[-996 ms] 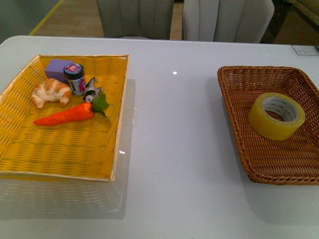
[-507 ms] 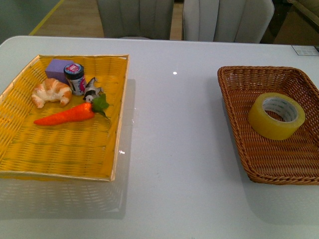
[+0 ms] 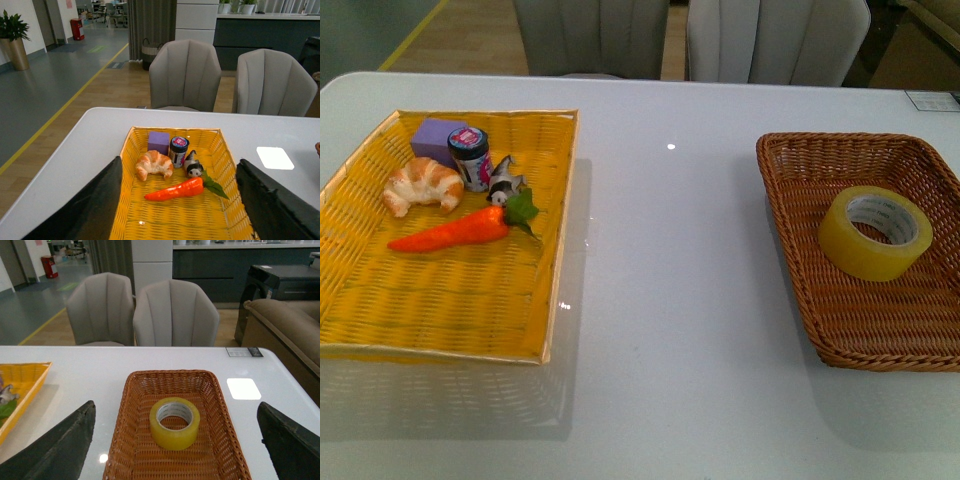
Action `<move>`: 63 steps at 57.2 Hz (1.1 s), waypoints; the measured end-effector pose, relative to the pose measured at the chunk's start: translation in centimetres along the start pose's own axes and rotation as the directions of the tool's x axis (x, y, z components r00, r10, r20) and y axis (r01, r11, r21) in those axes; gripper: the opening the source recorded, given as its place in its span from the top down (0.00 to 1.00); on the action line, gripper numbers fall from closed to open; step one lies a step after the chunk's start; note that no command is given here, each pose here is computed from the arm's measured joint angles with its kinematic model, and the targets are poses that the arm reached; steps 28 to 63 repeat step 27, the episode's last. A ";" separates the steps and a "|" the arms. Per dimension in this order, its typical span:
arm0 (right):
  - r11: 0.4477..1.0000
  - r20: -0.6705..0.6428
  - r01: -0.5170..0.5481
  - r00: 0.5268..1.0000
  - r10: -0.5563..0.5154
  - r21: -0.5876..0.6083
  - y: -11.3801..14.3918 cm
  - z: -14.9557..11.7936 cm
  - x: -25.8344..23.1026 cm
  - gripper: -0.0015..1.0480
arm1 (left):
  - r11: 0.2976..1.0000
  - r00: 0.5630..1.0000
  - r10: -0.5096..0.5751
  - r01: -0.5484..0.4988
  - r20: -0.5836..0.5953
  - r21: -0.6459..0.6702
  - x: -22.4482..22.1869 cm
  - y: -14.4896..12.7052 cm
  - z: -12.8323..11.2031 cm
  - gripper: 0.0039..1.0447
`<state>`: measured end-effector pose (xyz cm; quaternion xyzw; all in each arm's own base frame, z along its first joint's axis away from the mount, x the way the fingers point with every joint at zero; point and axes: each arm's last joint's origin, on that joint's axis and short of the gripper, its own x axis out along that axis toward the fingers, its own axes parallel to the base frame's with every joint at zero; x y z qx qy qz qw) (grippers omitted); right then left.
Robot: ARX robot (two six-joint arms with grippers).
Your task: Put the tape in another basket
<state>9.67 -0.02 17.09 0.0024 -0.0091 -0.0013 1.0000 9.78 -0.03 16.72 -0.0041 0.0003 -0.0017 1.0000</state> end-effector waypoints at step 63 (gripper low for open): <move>1.000 0.000 0.000 1.000 0.000 0.000 0.0 0.0 0.0 0.09 | 1.000 1.000 0.000 0.000 0.000 0.002 0.0 0.0 0.0 0.08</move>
